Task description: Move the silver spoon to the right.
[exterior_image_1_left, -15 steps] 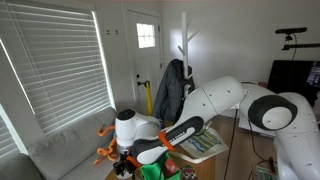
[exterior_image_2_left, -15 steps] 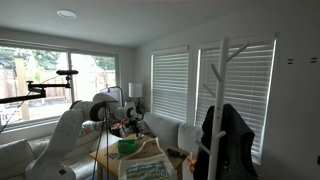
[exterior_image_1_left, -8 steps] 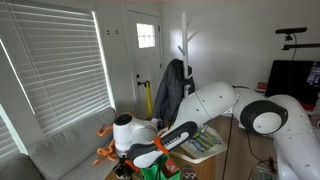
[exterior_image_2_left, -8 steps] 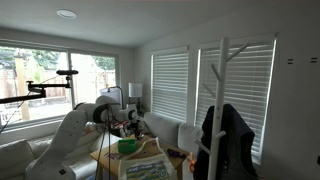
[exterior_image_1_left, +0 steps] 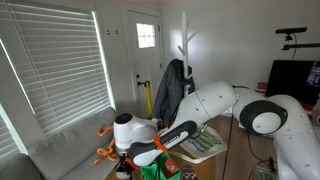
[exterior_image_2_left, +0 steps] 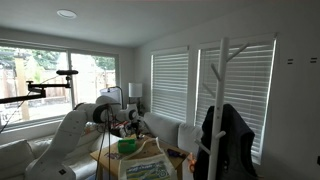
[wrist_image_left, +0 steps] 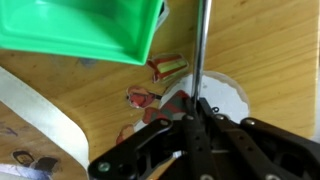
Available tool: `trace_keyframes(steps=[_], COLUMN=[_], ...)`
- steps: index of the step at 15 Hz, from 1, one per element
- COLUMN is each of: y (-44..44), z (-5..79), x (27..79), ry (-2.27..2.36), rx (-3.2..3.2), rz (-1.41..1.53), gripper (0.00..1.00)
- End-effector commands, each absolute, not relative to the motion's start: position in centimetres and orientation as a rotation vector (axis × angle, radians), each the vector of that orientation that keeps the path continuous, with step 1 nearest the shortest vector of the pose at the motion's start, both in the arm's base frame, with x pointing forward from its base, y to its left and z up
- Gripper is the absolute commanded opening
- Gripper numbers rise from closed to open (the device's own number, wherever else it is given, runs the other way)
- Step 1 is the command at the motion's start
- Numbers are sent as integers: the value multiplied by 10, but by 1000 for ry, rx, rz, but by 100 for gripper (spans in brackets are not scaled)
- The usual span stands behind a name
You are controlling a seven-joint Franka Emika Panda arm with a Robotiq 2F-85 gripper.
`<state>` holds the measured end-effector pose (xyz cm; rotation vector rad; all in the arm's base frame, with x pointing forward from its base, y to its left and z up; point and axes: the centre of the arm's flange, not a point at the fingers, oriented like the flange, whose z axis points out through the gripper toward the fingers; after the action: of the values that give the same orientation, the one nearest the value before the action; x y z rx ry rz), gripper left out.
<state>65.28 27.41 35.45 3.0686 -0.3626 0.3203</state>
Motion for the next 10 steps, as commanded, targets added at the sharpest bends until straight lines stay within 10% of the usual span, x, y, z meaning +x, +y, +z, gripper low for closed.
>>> trace_keyframes(steps=[1,10], y=[272,182], z=[364,500], x=[651,602], ry=[-410,-829], rx=[3070,2965], rz=[362,888], gripper=[2,2])
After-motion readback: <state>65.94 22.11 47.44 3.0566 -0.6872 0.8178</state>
